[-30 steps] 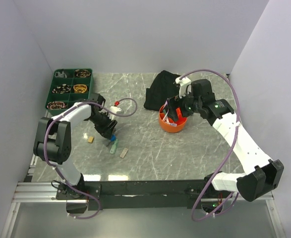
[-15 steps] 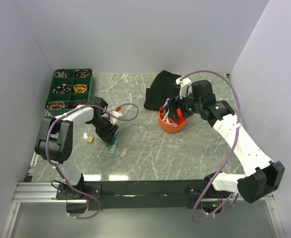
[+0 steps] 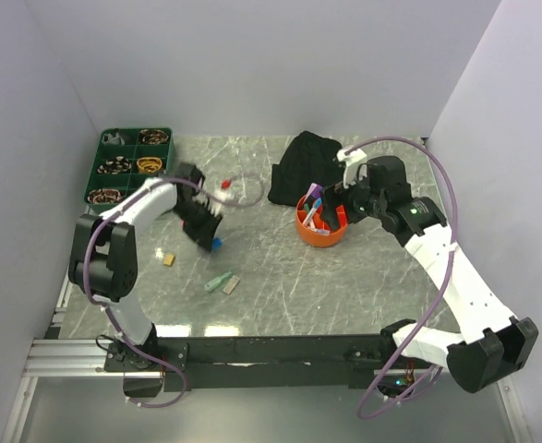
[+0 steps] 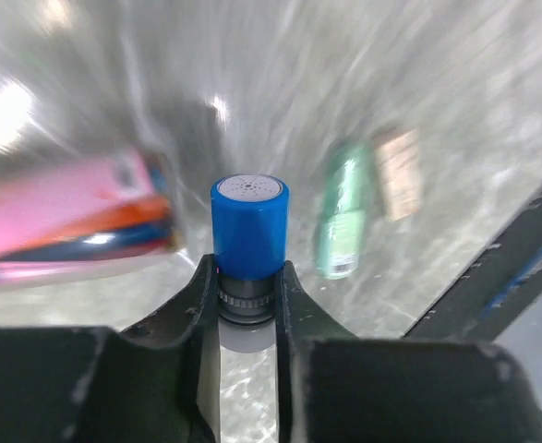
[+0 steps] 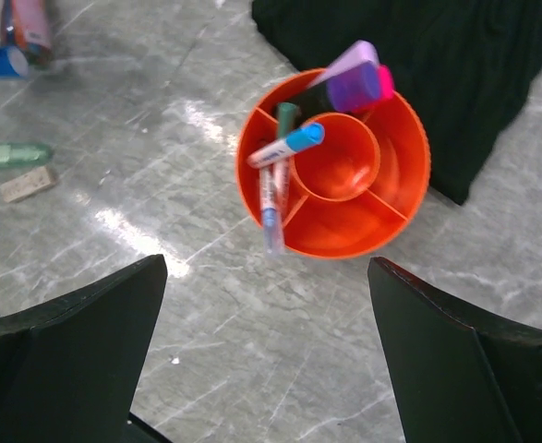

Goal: Sort the stationery into containers
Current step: Pick up the stationery from the center of the board, then place the stationery in the storage box.

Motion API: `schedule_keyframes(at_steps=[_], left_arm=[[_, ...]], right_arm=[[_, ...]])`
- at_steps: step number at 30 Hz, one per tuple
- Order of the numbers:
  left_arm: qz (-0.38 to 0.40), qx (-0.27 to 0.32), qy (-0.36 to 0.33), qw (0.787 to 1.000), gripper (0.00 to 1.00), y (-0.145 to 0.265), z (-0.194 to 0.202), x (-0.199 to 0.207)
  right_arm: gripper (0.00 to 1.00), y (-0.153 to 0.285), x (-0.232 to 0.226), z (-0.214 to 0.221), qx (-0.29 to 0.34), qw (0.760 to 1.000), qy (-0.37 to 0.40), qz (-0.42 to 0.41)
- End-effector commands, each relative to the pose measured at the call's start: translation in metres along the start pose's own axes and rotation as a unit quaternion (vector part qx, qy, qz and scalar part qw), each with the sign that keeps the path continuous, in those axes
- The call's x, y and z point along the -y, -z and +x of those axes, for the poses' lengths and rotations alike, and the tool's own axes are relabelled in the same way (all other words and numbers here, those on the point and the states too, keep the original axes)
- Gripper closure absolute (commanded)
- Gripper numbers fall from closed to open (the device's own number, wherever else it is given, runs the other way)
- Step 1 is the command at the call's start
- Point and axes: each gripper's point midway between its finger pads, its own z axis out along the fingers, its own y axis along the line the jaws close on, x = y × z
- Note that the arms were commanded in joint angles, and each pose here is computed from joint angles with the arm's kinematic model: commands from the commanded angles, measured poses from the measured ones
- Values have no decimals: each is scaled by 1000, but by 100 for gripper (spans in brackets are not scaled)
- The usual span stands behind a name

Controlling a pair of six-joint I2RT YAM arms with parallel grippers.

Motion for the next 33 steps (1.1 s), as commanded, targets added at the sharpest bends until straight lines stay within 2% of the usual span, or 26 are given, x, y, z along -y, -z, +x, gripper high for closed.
schedule_keyframes(at_steps=[1,2,5,7,10,13,16,17,18,20,22,23,24,25,27,28,30,31,33], left_arm=[[36,103,-79,991,94,74,-76,44],[41,139,-106,984,94,92,-103,54],[48,189,-137,971,99,111,-149,68],[47,190,-139,971,99,109,-166,65],[62,169,-131,975,99,98,-170,65],[72,207,-151,964,99,99,-181,73],[94,295,-253,917,99,106,-218,103],[92,342,-297,887,99,112,-245,118],[93,369,-318,869,99,117,-258,128],[122,396,-336,846,99,113,-276,155],[128,432,-366,815,97,116,-310,168],[147,431,-368,811,96,112,-318,181],[164,420,-360,817,96,88,-328,177],[166,436,-372,803,94,100,-344,186],[195,431,-347,810,94,77,-357,190],[195,457,-364,788,93,87,-372,197],[223,455,-335,795,93,65,-381,197],[221,469,-347,781,92,68,-389,199],[240,458,-323,793,92,43,-392,198]], right_arm=[[2,16,20,-9,43,998,-28,42],[2,17,23,-8,45,997,-35,47],[2,21,39,-4,51,995,-63,64],[2,25,49,-3,55,992,-80,76],[2,35,55,-5,65,990,-87,85],[2,44,61,1,72,988,-94,103],[2,49,74,16,72,981,-116,137],[2,50,77,19,73,979,-120,146],[3,50,80,27,68,977,-126,156],[3,51,85,33,63,974,-132,170],[3,53,90,38,59,972,-138,182],[4,54,91,38,60,971,-140,186],[5,56,94,39,60,969,-143,192],[6,58,96,39,61,968,-144,196],[8,62,101,39,66,964,-149,209],[9,64,103,41,67,962,-154,216],[11,65,106,46,64,959,-161,224],[10,66,108,48,63,958,-164,228],[11,65,108,53,57,957,-168,228]])
